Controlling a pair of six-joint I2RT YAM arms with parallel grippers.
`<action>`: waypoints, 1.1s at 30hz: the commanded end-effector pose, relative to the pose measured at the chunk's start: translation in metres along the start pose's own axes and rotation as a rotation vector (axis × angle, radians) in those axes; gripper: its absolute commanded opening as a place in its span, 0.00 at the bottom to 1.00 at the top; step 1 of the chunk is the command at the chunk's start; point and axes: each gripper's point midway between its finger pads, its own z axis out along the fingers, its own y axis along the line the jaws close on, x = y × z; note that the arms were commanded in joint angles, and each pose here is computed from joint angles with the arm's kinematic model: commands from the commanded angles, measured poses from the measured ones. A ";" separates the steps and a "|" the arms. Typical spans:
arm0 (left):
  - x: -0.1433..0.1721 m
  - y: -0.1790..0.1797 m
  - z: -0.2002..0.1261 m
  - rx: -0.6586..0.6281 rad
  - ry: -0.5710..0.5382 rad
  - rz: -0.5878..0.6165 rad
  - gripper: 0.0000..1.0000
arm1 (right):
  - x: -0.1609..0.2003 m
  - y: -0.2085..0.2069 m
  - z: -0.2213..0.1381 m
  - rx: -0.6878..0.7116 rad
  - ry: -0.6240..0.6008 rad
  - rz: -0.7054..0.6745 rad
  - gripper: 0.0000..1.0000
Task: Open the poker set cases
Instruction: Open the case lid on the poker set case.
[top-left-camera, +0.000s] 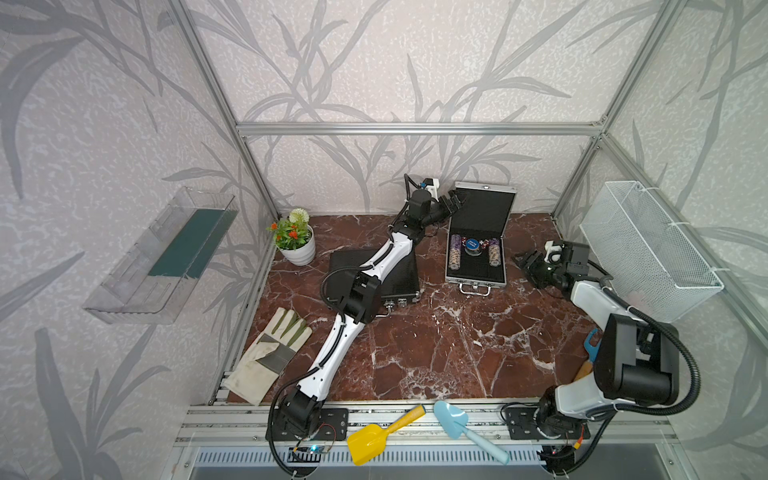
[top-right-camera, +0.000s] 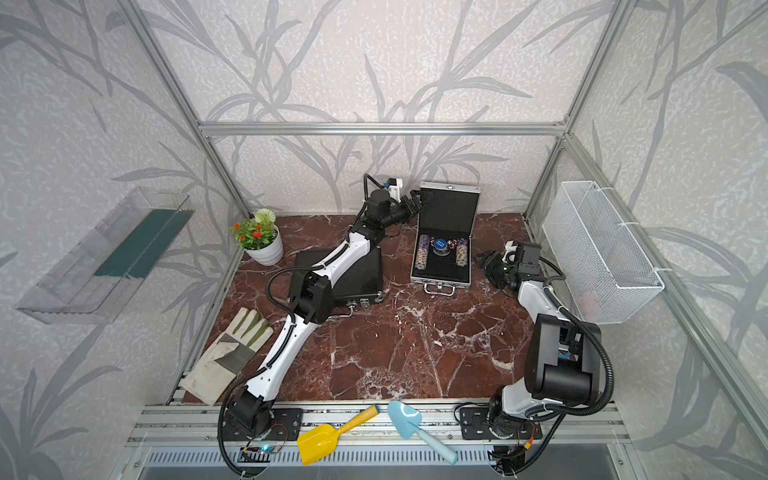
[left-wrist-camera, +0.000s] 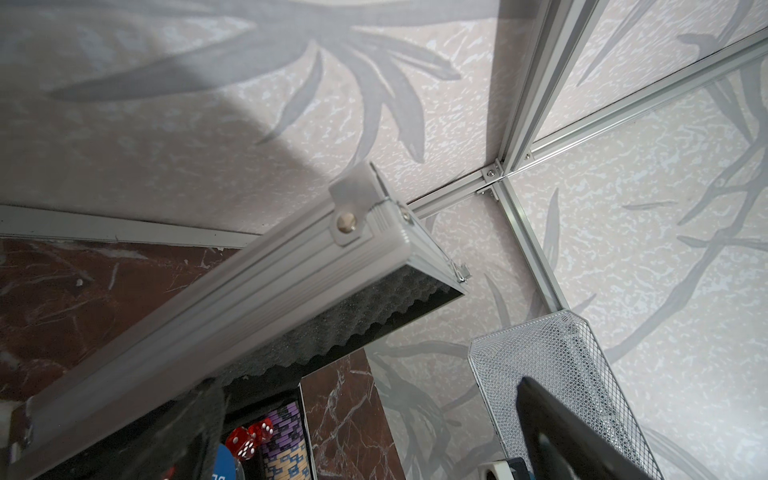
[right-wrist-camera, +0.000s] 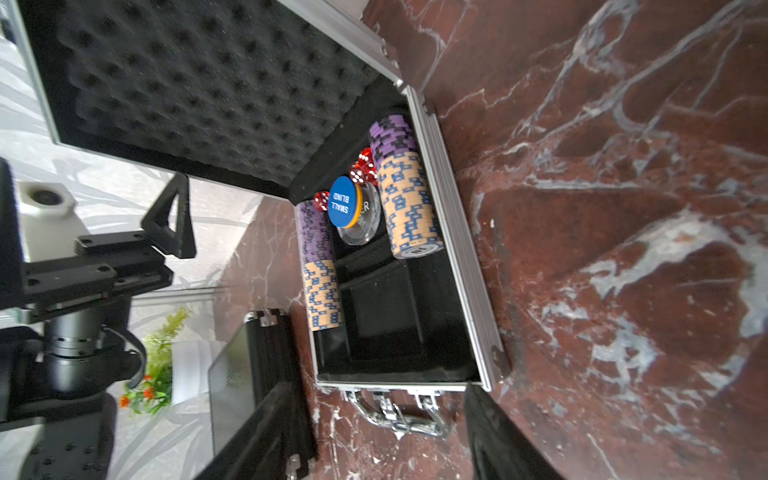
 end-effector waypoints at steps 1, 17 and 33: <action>-0.020 -0.012 -0.008 0.015 -0.022 0.022 0.99 | 0.009 -0.013 -0.006 0.089 0.016 -0.062 0.65; -0.016 -0.058 -0.042 -0.010 -0.014 0.141 0.99 | 0.029 0.006 -0.003 0.093 0.067 -0.166 0.65; -0.009 -0.049 -0.044 -0.035 0.017 0.128 0.99 | 0.052 0.032 0.036 0.053 0.175 -0.185 0.65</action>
